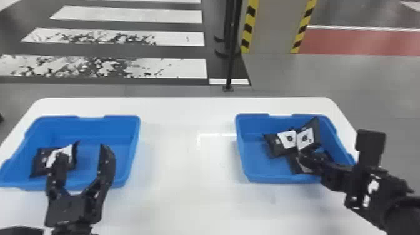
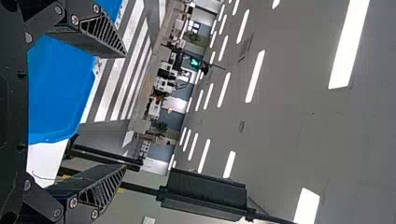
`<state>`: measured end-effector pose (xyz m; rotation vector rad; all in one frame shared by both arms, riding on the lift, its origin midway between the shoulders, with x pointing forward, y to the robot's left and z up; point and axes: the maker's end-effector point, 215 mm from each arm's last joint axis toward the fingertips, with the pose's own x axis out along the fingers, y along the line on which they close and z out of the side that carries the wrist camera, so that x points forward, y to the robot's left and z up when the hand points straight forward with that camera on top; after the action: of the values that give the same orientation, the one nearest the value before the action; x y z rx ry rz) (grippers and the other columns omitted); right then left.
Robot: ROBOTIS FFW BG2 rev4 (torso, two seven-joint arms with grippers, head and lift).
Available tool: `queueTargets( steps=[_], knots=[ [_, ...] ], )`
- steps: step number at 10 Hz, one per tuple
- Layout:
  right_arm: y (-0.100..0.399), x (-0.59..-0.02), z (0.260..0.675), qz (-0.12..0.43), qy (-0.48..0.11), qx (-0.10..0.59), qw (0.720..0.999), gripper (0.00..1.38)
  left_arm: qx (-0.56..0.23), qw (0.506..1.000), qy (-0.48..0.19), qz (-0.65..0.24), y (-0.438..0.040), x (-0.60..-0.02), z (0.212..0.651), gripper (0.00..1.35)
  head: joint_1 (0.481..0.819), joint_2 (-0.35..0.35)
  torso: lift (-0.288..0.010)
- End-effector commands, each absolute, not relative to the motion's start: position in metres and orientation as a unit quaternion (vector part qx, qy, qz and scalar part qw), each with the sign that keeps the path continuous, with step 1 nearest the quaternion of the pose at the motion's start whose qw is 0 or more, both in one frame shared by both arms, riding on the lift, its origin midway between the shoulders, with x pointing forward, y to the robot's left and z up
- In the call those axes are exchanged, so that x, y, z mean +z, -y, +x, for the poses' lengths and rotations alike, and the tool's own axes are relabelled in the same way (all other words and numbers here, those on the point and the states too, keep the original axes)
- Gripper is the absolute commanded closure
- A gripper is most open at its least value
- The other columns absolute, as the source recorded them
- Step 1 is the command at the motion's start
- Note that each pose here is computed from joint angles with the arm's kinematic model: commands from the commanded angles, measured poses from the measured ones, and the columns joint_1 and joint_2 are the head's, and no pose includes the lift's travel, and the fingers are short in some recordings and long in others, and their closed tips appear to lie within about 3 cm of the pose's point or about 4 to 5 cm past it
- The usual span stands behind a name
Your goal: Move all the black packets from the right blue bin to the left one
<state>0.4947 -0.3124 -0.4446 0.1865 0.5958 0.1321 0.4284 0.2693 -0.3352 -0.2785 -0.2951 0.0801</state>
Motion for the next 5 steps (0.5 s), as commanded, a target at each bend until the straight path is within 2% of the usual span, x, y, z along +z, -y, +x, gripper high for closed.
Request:
queueTargets(
  steps=[1,5],
  knots=[
    [0.31,-0.431,0.497,0.083,-0.274,0.066,0.956,1.19,0.04,0.979,0.143,-0.139,-0.269,-0.338,0.428,0.22,0.695,-0.054,-0.168],
    [0.301,-0.401,0.496,0.086,-0.228,0.072,0.967,1.19,0.042,0.98,0.137,-0.139,-0.271,-0.342,0.429,0.22,0.695,-0.043,-0.168]
  ],
)
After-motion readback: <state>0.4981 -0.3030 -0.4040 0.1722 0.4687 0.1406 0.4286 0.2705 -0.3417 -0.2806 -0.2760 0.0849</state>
